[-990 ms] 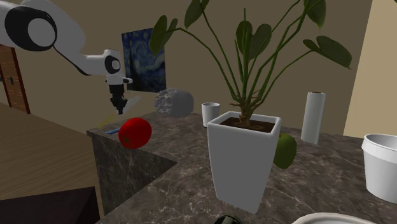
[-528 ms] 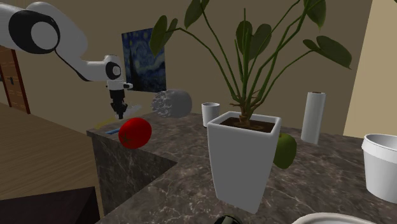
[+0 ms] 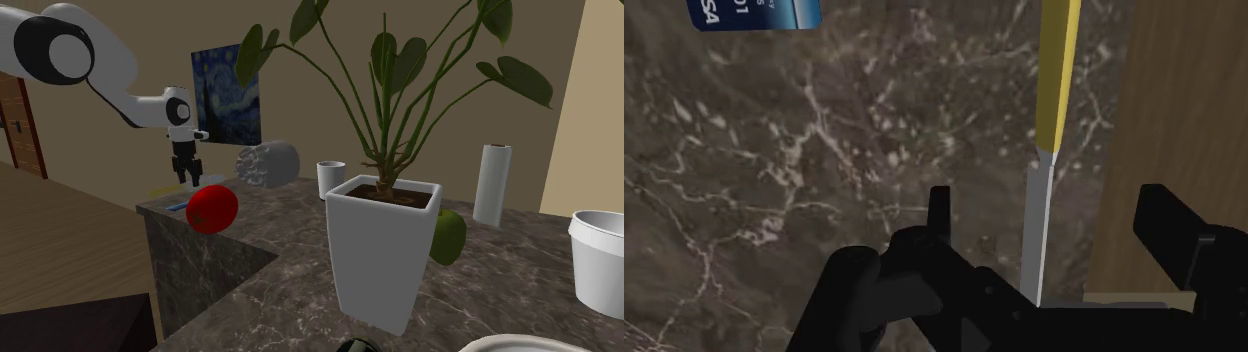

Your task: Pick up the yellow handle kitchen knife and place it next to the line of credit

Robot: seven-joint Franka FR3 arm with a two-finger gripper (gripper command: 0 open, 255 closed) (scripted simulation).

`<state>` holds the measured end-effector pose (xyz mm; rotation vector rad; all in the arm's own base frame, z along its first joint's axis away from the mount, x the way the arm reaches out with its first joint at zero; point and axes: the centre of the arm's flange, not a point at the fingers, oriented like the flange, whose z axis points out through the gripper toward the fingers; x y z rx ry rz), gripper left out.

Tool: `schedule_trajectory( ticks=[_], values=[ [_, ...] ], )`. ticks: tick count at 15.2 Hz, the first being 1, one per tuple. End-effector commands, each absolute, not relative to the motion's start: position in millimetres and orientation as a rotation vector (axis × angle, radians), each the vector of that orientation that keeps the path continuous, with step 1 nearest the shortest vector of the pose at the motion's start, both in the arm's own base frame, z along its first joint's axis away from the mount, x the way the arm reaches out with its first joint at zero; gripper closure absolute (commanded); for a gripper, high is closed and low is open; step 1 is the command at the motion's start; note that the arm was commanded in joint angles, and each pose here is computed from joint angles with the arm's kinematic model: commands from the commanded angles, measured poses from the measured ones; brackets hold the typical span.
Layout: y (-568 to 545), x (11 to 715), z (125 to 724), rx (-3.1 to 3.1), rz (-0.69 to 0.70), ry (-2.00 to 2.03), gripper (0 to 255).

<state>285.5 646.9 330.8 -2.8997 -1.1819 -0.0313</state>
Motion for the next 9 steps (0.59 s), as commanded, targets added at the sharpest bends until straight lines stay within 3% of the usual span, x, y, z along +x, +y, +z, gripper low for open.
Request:
schedule_trajectory(
  ticks=[1,9],
  values=[
    [646.9,285.5,330.8,-2.900,-0.031,-1.182,0],
    [646.0,284.8,380.8,-2.900,-0.031,-1.182,0]
  ],
)
